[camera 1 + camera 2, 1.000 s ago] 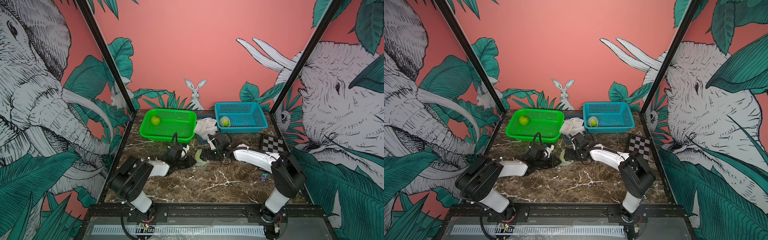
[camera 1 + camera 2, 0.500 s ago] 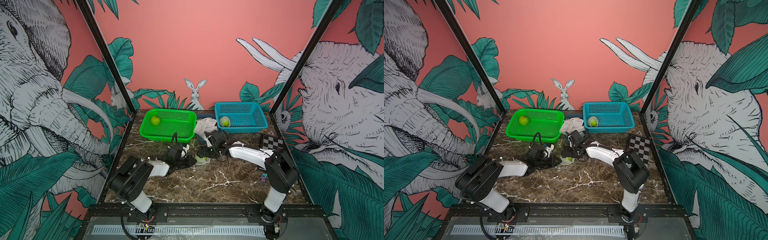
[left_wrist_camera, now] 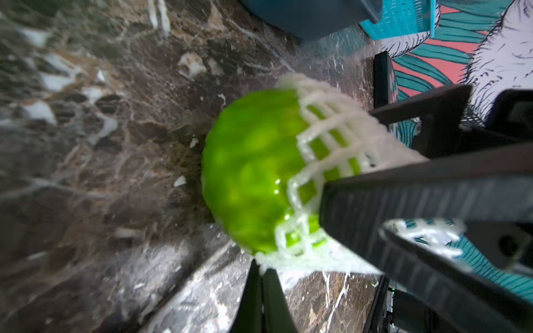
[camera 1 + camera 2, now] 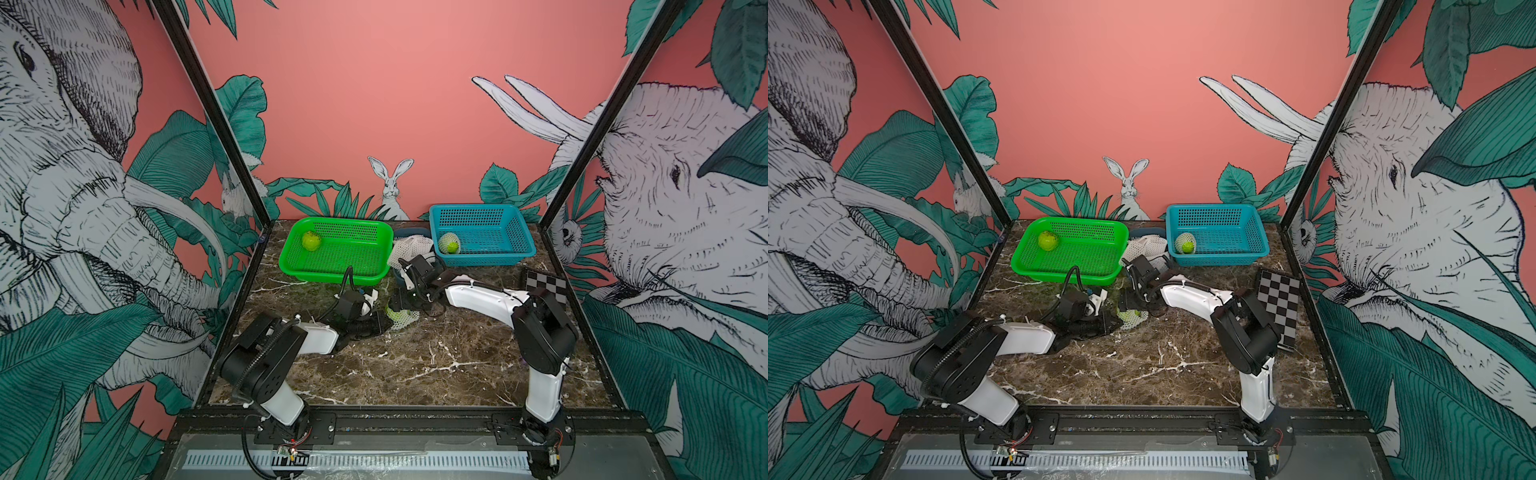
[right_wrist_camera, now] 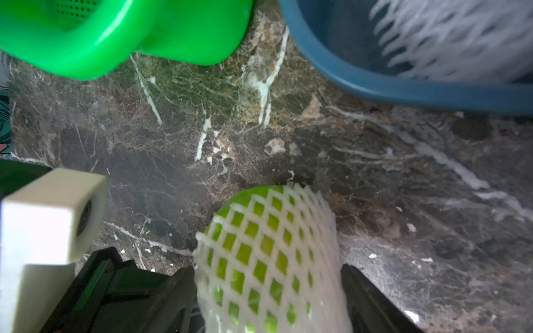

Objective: Sleeve custard apples in foam nets
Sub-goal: Put on the foam net on the custard apple.

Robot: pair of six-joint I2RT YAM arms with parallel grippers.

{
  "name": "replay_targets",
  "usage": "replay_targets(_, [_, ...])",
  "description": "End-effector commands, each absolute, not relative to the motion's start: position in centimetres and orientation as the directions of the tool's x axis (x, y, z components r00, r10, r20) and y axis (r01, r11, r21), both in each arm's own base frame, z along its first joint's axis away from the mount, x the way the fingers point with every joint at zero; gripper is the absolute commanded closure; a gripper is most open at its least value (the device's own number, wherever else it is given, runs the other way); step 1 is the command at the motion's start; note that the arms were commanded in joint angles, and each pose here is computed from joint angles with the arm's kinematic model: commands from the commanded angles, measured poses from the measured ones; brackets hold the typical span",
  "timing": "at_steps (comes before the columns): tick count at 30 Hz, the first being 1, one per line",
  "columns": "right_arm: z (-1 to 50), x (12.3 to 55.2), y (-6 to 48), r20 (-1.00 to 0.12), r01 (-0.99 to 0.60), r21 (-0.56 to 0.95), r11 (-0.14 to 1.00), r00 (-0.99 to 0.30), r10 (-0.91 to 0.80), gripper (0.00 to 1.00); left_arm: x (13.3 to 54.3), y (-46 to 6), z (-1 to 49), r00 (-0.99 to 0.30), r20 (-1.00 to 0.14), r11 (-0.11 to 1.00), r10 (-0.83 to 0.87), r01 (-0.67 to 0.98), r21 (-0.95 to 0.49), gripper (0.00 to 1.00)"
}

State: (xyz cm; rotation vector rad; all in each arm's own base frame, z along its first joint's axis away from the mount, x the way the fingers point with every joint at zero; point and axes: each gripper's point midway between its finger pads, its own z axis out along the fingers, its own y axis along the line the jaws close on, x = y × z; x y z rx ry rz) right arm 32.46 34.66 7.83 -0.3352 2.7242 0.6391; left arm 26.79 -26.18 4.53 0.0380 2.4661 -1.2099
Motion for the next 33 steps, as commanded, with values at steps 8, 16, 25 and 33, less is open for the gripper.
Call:
replay_targets(8, [10.6,32.6,34.3,-0.415,-0.353,0.341,0.871,-0.888,-0.198,0.11,27.5,-25.6,4.7,-0.91,-0.324,0.562,-0.259,0.13,-0.816,1.0])
replay_targets(16, [12.9,33.0,33.1,-0.467,-0.357,0.343,0.869,-0.867,-0.172,0.09,27.7,-25.6,4.7,-0.906,-0.309,0.534,-0.29,0.115,-0.838,1.0])
replay_targets(25, [13.6,34.2,31.9,-0.445,-0.454,0.426,0.782,-0.858,-0.256,0.32,27.7,-25.4,4.7,-0.907,-0.303,0.53,-0.292,0.11,-0.841,1.0])
replay_targets(33, [12.3,34.2,32.7,-0.39,-0.557,0.456,0.694,-0.826,-0.406,0.46,27.8,-25.6,4.6,-0.911,-0.3,0.53,-0.283,0.112,-0.84,1.0])
